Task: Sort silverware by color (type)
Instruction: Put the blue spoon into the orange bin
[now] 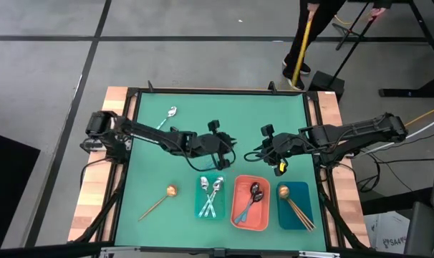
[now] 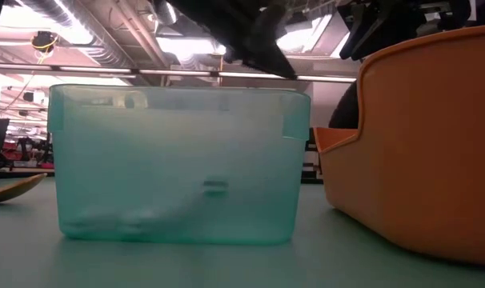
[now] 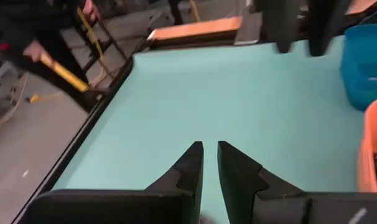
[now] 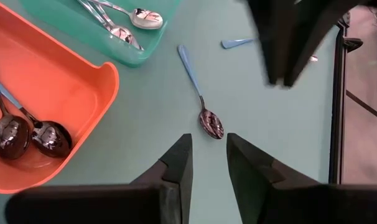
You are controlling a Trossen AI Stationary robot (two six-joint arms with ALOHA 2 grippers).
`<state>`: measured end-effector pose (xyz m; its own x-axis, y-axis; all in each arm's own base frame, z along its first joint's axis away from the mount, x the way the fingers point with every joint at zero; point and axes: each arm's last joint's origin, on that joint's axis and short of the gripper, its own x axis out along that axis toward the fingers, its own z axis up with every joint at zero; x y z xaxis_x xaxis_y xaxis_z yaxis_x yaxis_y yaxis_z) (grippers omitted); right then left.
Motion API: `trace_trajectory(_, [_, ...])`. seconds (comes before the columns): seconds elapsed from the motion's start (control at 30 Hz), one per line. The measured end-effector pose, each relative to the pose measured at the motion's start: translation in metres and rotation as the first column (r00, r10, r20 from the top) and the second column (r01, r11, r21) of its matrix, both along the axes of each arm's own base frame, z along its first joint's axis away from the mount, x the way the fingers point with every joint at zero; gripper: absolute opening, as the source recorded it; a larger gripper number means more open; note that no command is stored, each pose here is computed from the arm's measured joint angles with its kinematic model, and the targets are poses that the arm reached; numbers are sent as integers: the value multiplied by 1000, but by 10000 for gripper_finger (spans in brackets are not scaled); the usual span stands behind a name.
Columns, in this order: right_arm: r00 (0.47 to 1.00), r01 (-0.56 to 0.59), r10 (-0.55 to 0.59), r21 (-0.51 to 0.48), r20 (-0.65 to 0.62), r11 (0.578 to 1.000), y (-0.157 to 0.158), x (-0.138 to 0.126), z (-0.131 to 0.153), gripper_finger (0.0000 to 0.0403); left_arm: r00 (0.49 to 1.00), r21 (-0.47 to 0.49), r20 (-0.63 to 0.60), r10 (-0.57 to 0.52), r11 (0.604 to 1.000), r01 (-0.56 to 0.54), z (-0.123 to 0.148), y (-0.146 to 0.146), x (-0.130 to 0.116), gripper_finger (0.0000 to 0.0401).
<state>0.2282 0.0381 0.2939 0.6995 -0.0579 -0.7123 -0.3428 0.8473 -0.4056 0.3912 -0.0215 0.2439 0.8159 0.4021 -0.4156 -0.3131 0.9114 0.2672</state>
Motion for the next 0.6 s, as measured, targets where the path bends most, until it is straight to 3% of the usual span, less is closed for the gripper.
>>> trace_trajectory(0.4, [1000, 0, 0, 0, 0, 1000, 0, 0, 0, 88, 969, -158, -167, 182, 965, -209, 35, 36, -56, 41])
trace_trajectory(0.6, [1000, -1, 1, 0, -1, 1000, 0, 0, 0, 88, 919, -306, -266, 291, 879, -367, 43, 58, -86, 41])
